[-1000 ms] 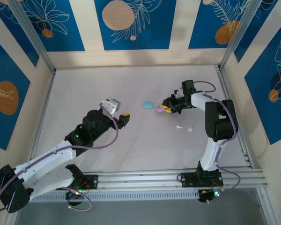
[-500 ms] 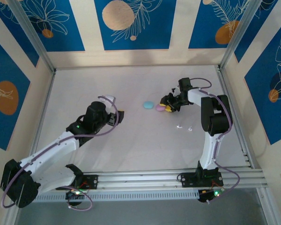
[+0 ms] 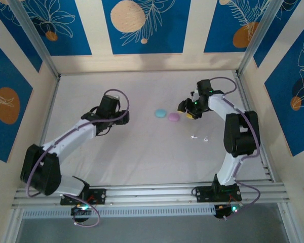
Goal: Insert wireless bluetooth earbuds into charging case
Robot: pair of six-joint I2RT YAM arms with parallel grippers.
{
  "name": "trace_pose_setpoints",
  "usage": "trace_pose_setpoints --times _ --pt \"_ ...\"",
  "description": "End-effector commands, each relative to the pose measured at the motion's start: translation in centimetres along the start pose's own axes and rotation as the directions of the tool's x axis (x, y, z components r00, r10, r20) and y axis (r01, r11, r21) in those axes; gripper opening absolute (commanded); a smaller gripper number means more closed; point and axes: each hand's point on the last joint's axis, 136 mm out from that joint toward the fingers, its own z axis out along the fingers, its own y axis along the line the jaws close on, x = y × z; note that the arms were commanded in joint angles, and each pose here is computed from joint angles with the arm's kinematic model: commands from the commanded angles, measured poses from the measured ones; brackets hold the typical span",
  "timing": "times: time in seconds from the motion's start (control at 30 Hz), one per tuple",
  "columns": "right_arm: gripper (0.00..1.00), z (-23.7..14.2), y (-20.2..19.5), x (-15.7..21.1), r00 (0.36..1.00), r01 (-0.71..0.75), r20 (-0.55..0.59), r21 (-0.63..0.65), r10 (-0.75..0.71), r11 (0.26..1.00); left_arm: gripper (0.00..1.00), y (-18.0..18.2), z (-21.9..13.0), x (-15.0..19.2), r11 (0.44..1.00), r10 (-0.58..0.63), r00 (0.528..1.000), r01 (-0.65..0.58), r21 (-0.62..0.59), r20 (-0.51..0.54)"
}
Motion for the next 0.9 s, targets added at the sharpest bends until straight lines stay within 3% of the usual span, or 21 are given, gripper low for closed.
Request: trace_pose_setpoints --times 0.0,0.23,0.67,0.87 --pt "0.55 -2.7 0.9 1.8 0.998 0.057 0.018 0.011 -0.057 0.998 0.76 3.1 1.5 0.9 0.985 -0.106 0.99 0.092 -0.148 -0.09" --pt "0.55 -6.3 1.9 4.4 0.995 0.084 0.05 -0.023 -0.083 0.996 0.74 4.8 5.3 1.3 0.953 -0.153 0.971 0.094 -0.289 -0.186" --pt "0.56 -8.8 2.3 6.5 0.994 0.091 0.056 -0.044 -0.088 0.995 0.73 6.4 9.6 3.0 0.921 -0.23 0.941 0.128 -0.367 -0.248" --pt "0.56 -9.1 2.3 7.2 0.996 0.074 0.044 -0.051 -0.072 0.996 0.66 6.7 10.5 4.7 0.929 -0.229 0.93 0.121 -0.35 -0.286"
